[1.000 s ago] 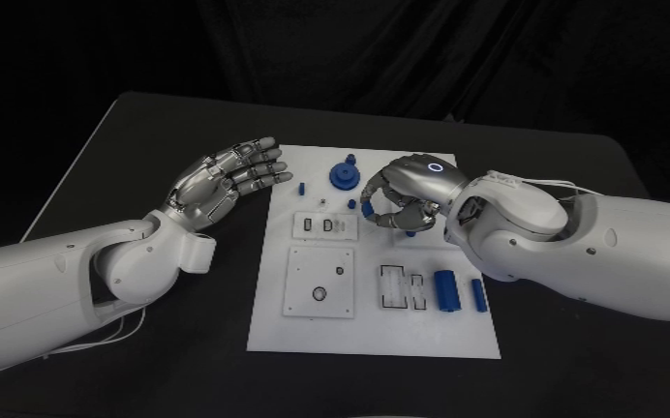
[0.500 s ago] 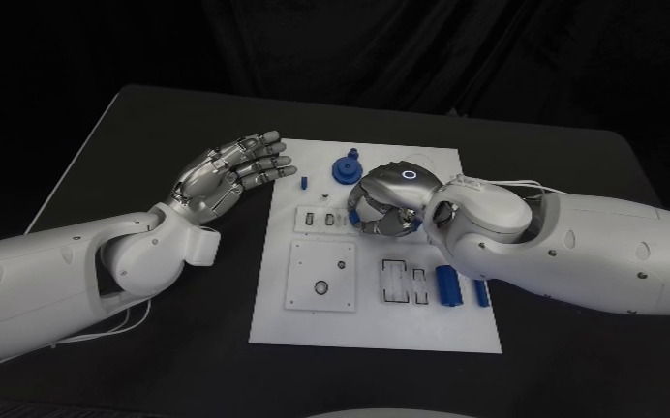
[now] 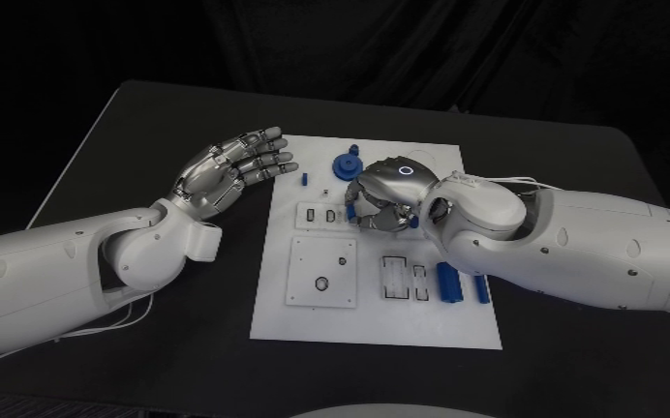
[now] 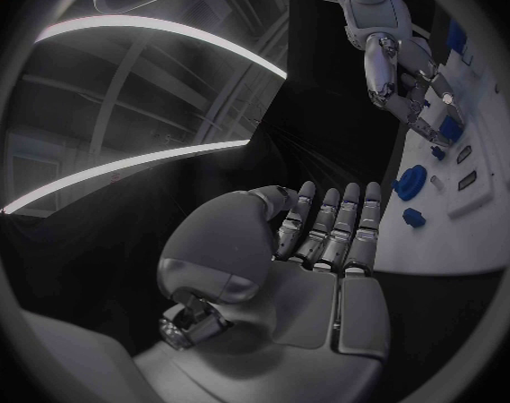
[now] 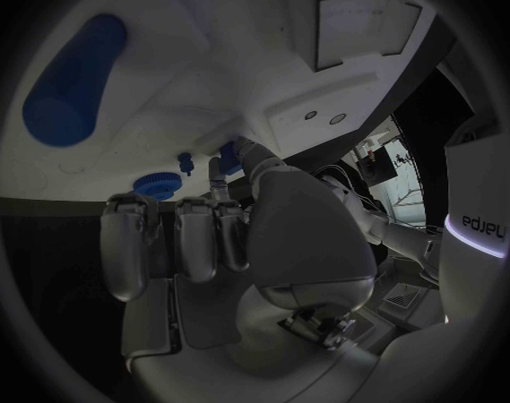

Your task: Assemble the parts on the task board

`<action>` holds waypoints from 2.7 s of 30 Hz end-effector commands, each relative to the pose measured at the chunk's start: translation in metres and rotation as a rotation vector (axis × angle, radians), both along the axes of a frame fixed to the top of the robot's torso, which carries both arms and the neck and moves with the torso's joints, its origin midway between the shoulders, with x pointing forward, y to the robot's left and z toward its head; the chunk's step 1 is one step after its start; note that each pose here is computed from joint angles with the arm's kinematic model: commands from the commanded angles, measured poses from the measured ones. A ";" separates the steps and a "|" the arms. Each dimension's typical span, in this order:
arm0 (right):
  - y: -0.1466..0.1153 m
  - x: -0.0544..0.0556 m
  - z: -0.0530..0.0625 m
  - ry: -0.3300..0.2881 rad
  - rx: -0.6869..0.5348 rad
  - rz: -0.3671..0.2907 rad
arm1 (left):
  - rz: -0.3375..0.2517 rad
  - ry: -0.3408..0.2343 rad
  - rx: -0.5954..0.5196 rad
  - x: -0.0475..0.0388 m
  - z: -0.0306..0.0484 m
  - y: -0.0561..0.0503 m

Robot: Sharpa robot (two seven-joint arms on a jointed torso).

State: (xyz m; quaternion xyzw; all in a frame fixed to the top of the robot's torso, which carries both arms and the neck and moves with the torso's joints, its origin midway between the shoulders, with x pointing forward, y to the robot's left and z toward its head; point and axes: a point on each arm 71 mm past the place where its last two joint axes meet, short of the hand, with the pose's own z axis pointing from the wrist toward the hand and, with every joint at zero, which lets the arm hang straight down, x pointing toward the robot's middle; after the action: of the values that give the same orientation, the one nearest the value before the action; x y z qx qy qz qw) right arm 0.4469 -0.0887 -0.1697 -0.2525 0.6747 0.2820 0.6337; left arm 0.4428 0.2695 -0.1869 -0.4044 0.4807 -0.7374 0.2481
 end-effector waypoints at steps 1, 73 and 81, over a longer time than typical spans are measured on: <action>-0.002 0.000 -0.009 0.017 -0.036 -0.027 | -0.009 -0.006 -0.015 -0.0006 0.0005 -0.001; -0.161 0.004 0.005 -0.004 0.462 -0.224 | -0.212 -0.177 1.239 0.0555 0.0470 -0.067; -0.174 0.003 0.003 -0.018 0.467 -0.265 | -0.192 -0.205 1.409 0.0677 0.0445 -0.084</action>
State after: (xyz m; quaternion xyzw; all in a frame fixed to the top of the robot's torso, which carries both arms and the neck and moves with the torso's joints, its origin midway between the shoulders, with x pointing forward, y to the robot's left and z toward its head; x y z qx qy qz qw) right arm 0.4500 -0.2596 -0.1674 -0.0270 0.6231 0.3489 0.6995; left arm 0.5075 0.1817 -0.1403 -0.0598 0.8359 -0.3645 0.4059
